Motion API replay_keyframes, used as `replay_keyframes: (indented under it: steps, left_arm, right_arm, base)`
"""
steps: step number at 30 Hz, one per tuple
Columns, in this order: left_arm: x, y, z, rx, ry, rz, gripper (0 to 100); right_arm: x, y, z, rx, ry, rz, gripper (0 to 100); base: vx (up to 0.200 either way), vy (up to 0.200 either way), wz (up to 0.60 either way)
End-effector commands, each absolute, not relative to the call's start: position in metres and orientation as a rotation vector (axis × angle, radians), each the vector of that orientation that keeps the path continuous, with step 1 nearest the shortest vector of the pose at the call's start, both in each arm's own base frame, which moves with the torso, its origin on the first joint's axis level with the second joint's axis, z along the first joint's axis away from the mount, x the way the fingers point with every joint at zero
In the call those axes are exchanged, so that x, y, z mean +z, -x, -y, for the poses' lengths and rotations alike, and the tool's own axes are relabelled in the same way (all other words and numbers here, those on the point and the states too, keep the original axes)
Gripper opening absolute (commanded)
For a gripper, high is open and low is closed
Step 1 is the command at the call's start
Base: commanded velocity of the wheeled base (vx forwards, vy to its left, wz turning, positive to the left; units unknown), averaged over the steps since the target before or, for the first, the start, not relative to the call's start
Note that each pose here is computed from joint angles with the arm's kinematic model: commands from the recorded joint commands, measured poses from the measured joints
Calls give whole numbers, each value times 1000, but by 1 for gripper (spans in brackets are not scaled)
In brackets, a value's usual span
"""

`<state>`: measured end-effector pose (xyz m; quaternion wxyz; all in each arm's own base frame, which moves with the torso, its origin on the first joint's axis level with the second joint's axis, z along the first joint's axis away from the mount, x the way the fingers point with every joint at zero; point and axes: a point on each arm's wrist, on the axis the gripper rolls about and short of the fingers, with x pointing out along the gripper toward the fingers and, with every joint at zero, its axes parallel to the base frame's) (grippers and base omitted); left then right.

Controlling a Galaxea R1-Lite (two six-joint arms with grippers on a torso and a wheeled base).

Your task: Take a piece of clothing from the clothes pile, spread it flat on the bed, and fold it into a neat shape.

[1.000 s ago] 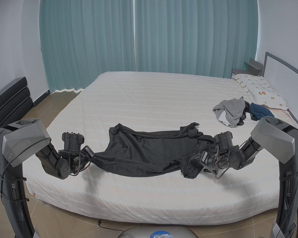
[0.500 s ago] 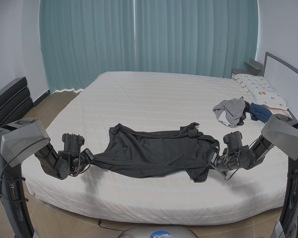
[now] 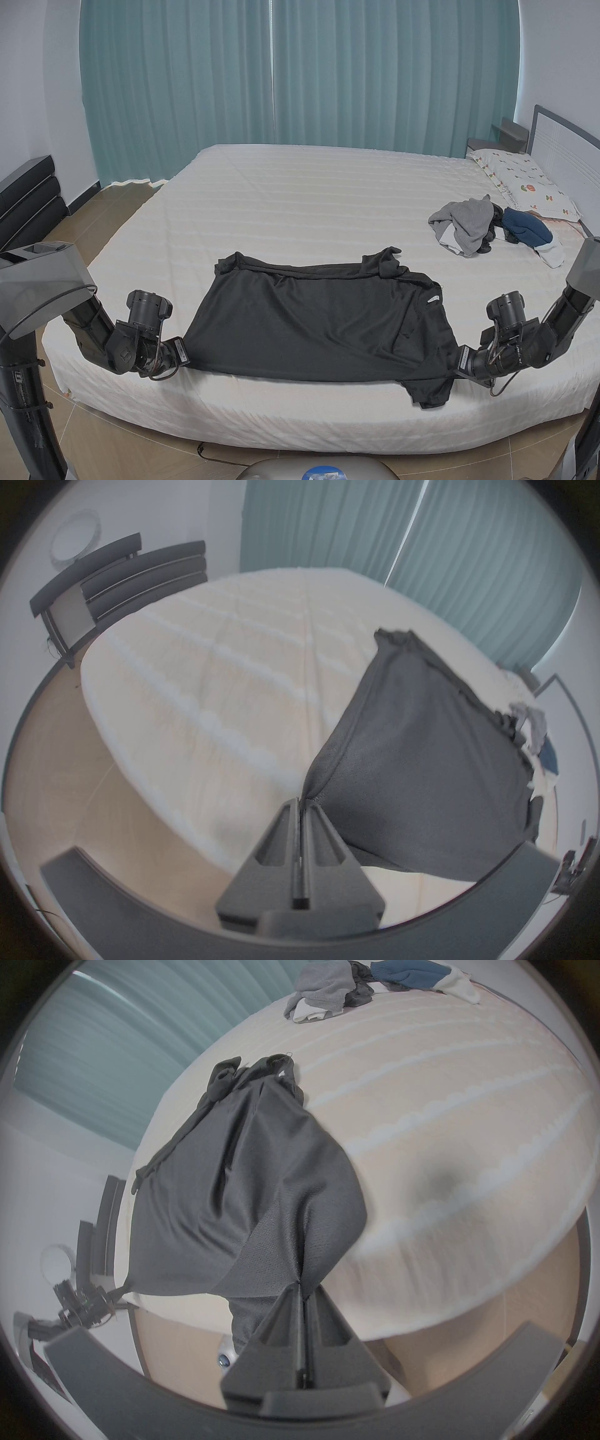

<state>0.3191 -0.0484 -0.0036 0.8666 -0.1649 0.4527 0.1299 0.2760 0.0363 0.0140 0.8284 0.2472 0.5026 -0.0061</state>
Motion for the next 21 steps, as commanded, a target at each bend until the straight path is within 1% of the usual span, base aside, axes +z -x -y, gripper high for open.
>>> replay_keyframes:
  steps: [1,4,7,11,12,14,15,21]
  left_arm:
    - [3,-305,52,259,285,-1020,0]
    - [1,-300,52,253,243,-1076,0]
    - [-2,-299,53,253,236,-1091,0]
    - [-3,-295,56,244,227,-1099,0]
    - [-2,-295,56,244,229,-1096,0]
    - [-2,-296,57,239,231,-1093,0]
    - [-2,-297,59,234,235,-1093,100]
    - [4,-300,61,215,257,-1067,100]
  right_arm:
    - [22,-253,-29,-16,-500,-1075,0]
    - [13,-245,-29,-16,-479,-1125,0]
    - [6,-236,-31,-12,-454,-1165,0]
    - [6,-234,-32,-8,-444,-1170,0]
    - [6,-236,-32,-9,-446,-1163,100]
    - [7,-242,-32,-3,-453,-1147,100]
    - [9,-247,-34,1,-460,-1133,100]
    - [28,-269,-38,31,-498,-1025,100]
  base:
    - [0,0,0]
    - [0,0,0]
    - [0,0,0]
    - [0,0,0]
    - [0,0,0]
    - [0,0,0]
    - [0,0,0]
    - [0,0,0]
